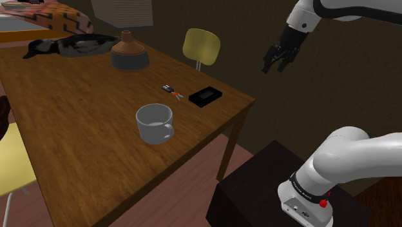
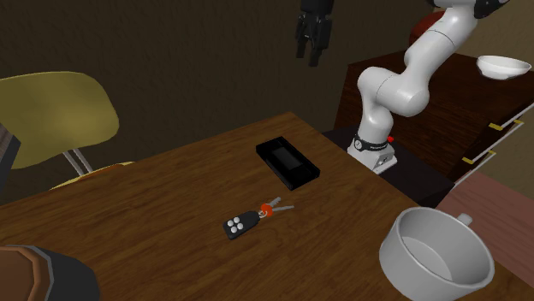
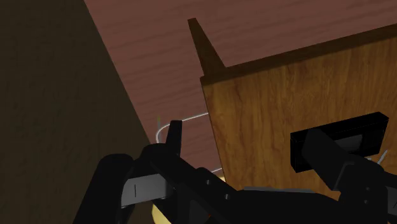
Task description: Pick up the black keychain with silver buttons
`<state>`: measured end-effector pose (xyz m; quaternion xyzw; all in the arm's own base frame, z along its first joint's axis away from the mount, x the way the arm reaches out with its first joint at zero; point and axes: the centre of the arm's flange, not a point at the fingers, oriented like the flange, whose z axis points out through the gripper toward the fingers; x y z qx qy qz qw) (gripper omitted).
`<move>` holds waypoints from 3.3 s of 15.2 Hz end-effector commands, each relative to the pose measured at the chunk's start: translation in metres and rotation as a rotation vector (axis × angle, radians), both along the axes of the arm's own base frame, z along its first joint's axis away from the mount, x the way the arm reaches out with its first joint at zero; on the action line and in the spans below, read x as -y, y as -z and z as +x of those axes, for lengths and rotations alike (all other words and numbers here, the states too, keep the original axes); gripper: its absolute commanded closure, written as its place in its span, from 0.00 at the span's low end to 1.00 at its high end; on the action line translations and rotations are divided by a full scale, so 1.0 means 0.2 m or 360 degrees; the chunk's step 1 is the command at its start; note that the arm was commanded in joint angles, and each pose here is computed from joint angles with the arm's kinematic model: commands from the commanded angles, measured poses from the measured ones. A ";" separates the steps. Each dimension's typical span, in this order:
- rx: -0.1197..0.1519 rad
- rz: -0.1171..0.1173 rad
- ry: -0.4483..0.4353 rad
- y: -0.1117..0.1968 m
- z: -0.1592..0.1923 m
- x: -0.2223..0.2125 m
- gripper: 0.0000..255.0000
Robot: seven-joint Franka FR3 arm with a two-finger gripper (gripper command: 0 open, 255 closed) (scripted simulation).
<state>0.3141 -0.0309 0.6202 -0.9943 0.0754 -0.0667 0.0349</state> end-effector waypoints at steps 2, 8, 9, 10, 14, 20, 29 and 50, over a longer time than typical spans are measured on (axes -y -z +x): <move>-0.0004 -0.0003 -0.0004 0.01 0.05 -0.05 0.00; -0.0030 -0.0024 -0.0030 0.09 0.32 -0.35 0.00; -0.0035 -0.0028 -0.0035 0.10 0.36 -0.40 0.00; -0.0039 -0.0031 -0.0039 0.12 0.41 -0.44 0.00; -0.0057 -0.0045 -0.0056 0.18 0.59 -0.65 0.00; -0.0083 -0.0066 -0.0082 0.27 0.85 -0.95 0.00; -0.0122 -0.0097 -0.0121 0.43 1.22 -1.41 0.00; -0.0138 -0.0110 -0.0137 0.70 1.37 -1.61 1.00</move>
